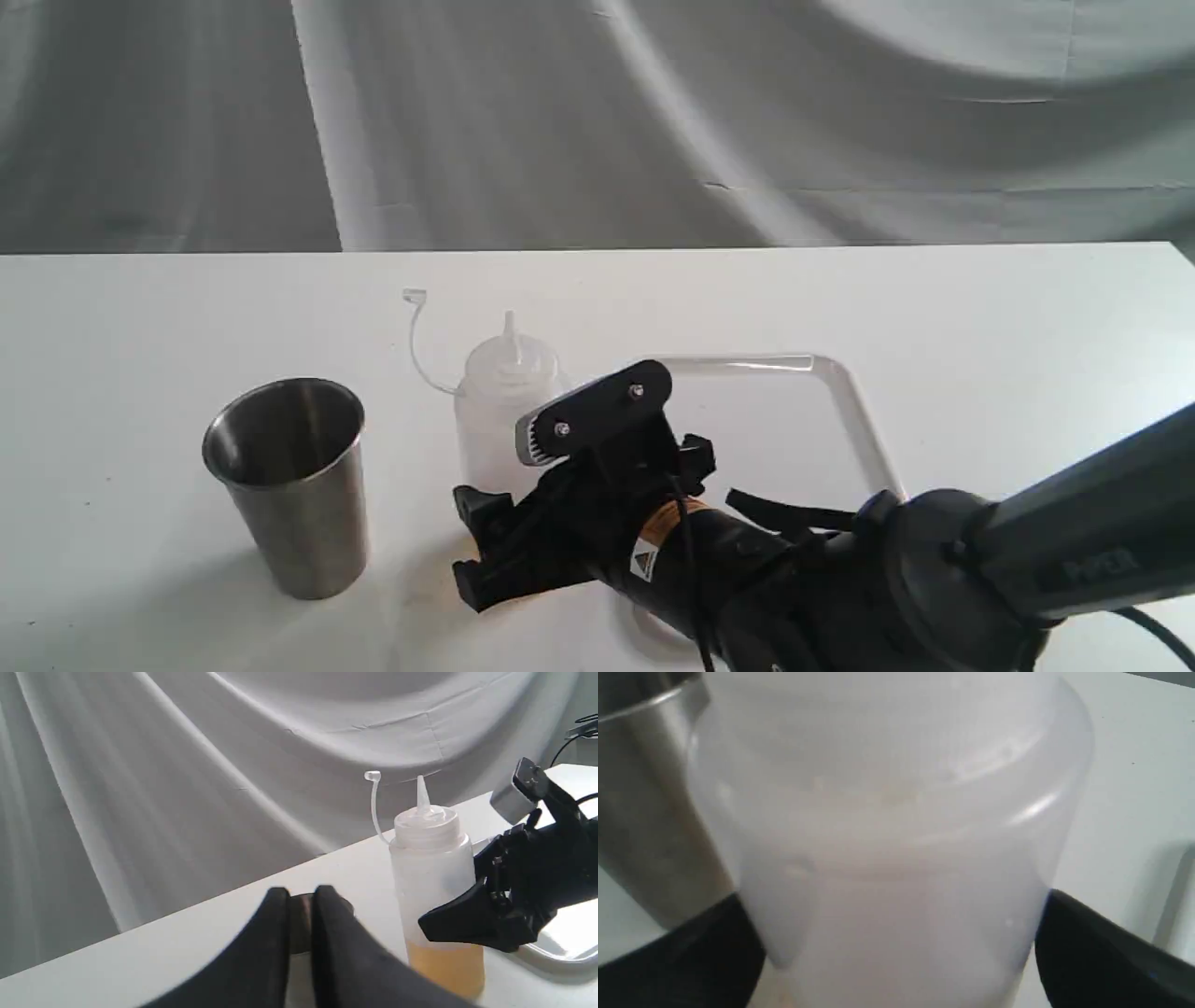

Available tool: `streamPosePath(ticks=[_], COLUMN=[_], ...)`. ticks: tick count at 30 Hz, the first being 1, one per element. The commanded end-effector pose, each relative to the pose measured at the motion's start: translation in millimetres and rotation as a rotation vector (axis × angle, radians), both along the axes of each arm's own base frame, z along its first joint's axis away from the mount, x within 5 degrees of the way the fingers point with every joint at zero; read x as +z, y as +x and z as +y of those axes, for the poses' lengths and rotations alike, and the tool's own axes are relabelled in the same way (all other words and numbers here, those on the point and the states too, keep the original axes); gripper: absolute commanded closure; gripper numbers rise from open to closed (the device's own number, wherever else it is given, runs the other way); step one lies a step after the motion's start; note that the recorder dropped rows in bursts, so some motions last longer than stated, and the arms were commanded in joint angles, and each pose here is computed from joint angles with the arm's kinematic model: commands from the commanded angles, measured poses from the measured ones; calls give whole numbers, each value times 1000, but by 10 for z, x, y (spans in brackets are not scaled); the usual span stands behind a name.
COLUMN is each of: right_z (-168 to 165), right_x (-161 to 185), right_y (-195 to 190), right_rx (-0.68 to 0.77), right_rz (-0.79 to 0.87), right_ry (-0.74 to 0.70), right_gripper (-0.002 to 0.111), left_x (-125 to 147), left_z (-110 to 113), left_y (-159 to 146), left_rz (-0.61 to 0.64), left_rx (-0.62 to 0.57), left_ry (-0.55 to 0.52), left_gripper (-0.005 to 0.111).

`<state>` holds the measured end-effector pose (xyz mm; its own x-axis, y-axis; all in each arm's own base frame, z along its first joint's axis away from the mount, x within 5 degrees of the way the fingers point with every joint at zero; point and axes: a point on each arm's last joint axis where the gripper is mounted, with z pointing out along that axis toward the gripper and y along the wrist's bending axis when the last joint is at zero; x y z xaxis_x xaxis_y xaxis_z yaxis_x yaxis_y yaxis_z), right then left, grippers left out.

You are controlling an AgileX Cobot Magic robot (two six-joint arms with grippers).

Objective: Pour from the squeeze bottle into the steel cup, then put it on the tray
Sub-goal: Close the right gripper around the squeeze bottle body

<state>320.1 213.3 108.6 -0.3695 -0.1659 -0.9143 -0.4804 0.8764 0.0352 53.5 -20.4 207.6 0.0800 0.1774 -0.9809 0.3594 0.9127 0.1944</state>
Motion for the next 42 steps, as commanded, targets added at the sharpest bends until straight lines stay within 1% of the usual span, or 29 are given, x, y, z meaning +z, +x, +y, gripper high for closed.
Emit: streamPosePath(ticks=[1, 6, 23, 26, 30, 32, 35, 37, 39, 42], right_z=[-2, -23, -62, -62, -62, -62, -62, -62, -62, -61], right_x=[9, 12, 45, 45, 45, 45, 45, 45, 54, 136], right_y=[21, 37, 77, 77, 77, 77, 77, 77, 77, 78], right_rx=[-1, 0, -17, -17, -17, -17, -17, -17, -17, -17], right_rz=[-22, -36, -71, -71, -71, -71, -71, -71, -73, -90], right_ry=[-15, -31, -14, -14, -14, -14, -14, -14, -12, 0], right_gripper=[31, 32, 32, 33, 39, 47, 64, 71, 75, 76], left_x=[-12, -12, -12, -12, -12, -12, -12, -12, -12, -12], left_z=[-2, -2, -2, -2, -2, -2, -2, -2, -2, -2], left_y=[4, 4, 4, 4, 4, 4, 4, 4, 4, 4], left_rz=[4, 4, 4, 4, 4, 4, 4, 4, 4, 4], left_rx=[0, 0, 0, 0, 0, 0, 0, 0, 0, 0], left_ry=[-4, -4, -4, -4, -4, -4, -4, -4, -4, -4], left_gripper=[98, 98, 98, 98, 98, 98, 98, 98, 98, 98])
